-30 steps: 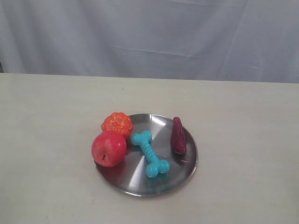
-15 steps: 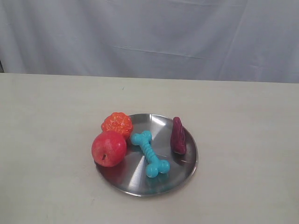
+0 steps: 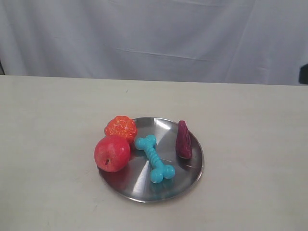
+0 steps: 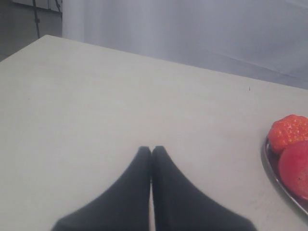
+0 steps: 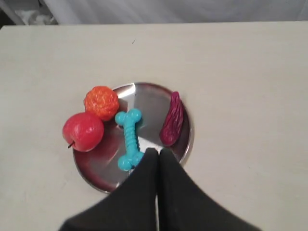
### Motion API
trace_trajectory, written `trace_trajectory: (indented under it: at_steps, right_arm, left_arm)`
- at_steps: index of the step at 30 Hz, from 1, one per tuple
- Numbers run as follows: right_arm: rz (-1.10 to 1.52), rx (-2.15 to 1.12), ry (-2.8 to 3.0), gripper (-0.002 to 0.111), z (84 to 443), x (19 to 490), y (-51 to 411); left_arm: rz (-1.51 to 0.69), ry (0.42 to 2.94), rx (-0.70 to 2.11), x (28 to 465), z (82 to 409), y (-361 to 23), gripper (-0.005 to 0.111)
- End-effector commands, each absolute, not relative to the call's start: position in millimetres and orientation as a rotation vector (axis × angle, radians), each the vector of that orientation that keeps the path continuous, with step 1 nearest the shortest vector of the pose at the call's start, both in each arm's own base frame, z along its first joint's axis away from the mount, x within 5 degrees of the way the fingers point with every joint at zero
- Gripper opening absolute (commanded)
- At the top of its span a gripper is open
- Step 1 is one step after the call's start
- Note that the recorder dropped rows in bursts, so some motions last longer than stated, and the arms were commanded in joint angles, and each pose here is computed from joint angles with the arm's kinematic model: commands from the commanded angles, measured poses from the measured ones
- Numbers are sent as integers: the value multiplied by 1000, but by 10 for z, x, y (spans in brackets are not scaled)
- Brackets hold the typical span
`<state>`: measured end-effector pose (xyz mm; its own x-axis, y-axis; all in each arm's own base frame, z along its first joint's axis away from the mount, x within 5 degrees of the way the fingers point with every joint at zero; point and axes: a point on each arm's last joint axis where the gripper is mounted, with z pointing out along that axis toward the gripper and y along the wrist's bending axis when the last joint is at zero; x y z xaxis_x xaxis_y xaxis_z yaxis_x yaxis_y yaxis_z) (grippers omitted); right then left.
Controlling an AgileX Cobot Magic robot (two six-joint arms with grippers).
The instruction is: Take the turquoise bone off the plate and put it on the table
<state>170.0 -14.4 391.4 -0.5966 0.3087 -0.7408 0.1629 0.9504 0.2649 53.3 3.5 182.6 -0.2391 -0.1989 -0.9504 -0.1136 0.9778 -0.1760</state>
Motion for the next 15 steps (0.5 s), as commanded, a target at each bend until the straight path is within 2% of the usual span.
trace_trajectory:
  at_steps: [1,5,15]
  right_arm:
    - [220,205,2401,-1,3943,2144,-16]
    - [179,105,2487,-1,3797,2498,234]
    - [152,-17,2615,-1,2961,3296,738]
  left_arm:
    - [-83,1813,-224,534,1823,34,0]
    - [-83,1813,-224,534,1823,34,0]
    - [-83,1813,-224,534,1823,34,0]
